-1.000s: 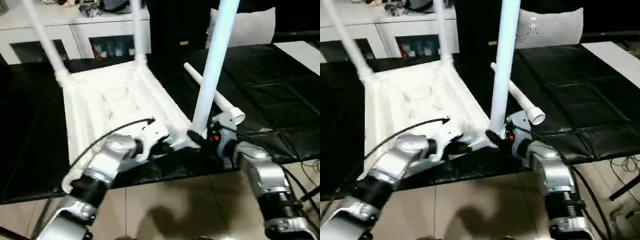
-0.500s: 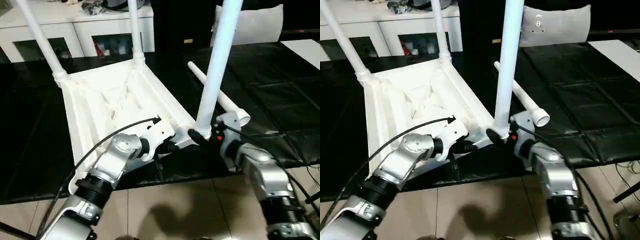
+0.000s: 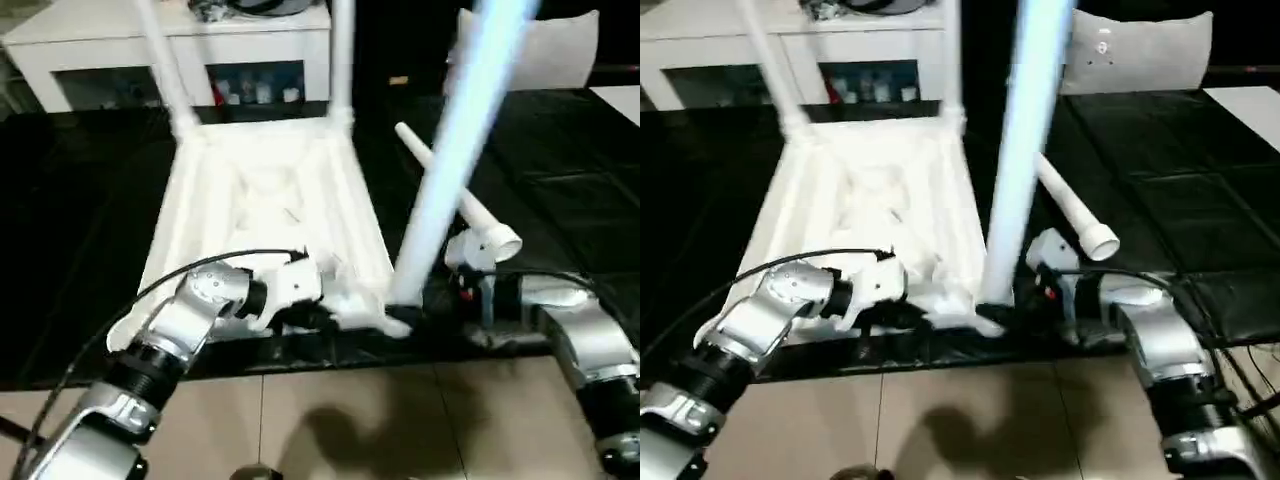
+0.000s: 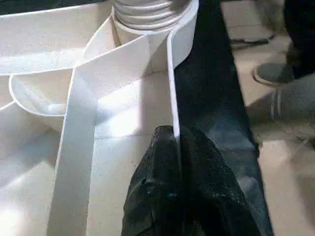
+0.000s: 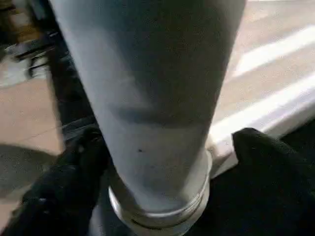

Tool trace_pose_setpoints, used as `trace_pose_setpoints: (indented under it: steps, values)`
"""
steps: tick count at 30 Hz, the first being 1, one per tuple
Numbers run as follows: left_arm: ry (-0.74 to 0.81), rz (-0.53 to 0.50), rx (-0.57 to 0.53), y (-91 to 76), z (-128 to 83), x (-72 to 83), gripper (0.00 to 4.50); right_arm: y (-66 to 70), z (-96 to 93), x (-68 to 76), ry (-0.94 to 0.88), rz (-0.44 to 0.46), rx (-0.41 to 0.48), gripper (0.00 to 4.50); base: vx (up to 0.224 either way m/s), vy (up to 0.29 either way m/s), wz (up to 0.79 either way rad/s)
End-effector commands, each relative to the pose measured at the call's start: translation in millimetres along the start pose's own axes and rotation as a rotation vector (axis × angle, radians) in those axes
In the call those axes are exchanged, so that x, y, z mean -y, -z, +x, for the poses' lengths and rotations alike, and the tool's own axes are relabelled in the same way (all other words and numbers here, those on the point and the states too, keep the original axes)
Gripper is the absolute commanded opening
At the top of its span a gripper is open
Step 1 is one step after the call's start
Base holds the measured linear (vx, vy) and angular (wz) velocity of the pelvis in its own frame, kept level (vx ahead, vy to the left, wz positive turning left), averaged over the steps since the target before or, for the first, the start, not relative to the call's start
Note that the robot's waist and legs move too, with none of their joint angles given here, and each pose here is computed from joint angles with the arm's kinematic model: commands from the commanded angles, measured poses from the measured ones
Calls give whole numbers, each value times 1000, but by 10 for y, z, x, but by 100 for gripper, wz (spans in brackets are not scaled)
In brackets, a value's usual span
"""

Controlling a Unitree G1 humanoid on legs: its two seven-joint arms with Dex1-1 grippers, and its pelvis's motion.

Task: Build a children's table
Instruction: Rotate leg to tighten

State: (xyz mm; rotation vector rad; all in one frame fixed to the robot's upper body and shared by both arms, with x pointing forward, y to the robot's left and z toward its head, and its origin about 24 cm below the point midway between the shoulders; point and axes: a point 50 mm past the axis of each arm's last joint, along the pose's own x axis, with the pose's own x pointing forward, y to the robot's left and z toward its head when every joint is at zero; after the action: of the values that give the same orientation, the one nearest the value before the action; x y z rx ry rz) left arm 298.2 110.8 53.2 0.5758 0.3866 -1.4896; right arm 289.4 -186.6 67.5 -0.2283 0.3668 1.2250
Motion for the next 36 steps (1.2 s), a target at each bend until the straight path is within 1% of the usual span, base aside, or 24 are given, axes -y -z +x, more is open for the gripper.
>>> trace_pose_setpoints:
  steps: [1,3,4,5,6,7,8,10,11,14,15,19,21,23,24,25,26,27,28,30,31,32,33,36]
  values:
    - [136,77,-47,6,24,89,0,-23,-15,-15,-80,-23,-20,384,0,0,0]
    - [151,87,-55,15,13,99,0,-20,-14,-20,-93,-21,-23,376,0,0,0]
    - [170,100,-66,27,-2,108,0,-7,-8,-42,-128,-7,-27,372,0,0,0]
    - [170,100,-66,27,-2,108,0,-7,-8,-42,-128,-7,-27,352,0,0,0]
    - [172,103,-66,27,-5,107,0,1,0,-60,-147,-1,-29,352,0,0,0]
    - [174,103,-63,25,-6,104,0,12,11,-84,-173,7,-32,335,0,0,0]
    - [175,103,-63,24,-5,103,0,13,14,-87,-175,6,-31,335,0,0,0]
    - [176,104,-60,24,-4,101,0,16,24,-94,-180,4,-27,320,0,0,0]
    - [177,104,-59,26,-4,101,0,19,30,-97,-182,4,-25,298,0,0,0]
    - [177,100,-53,31,-4,103,0,28,43,-105,-191,10,-20,286,0,0,0]
    - [172,92,-48,35,-3,102,0,31,48,-111,-197,14,-18,274,0,0,0]
    - [148,48,-22,36,10,103,0,41,66,-132,-199,32,0,269,0,0,0]
    - [105,-7,25,1,37,90,0,31,97,-143,-180,55,40,268,0,0,0]
    - [94,-17,36,-9,43,86,0,25,106,-146,-174,62,53,268,0,0,0]
    - [2,-71,71,-46,90,39,0,-20,194,-121,-92,113,124,267,0,0,0]
    - [-100,-150,105,-87,153,-11,0,-43,308,-80,31,172,169,267,0,0,0]
    - [-100,-150,105,-87,153,-11,0,-43,308,-80,31,172,169,266,0,0,0]
    - [-151,-191,118,-109,190,-36,0,-39,374,-53,104,203,177,263,0,0,0]
    - [-226,-258,133,-162,284,-68,0,-16,495,3,249,257,175,261,0,0,0]
    - [-273,-296,141,-207,357,-93,0,-8,568,20,321,287,176,260,0,0,0]
    - [-320,-334,151,-264,435,-127,0,6,632,50,410,332,177,260,0,0,0]
    - [-320,-334,151,-264,435,-127,0,6,632,50,410,332,177,260,0,0,0]
    - [-369,-354,160,-314,490,-167,0,12,673,67,470,346,165,260,0,0,0]
    - [-420,-376,172,-375,545,-206,0,21,704,85,532,375,151,260,0,0,0]
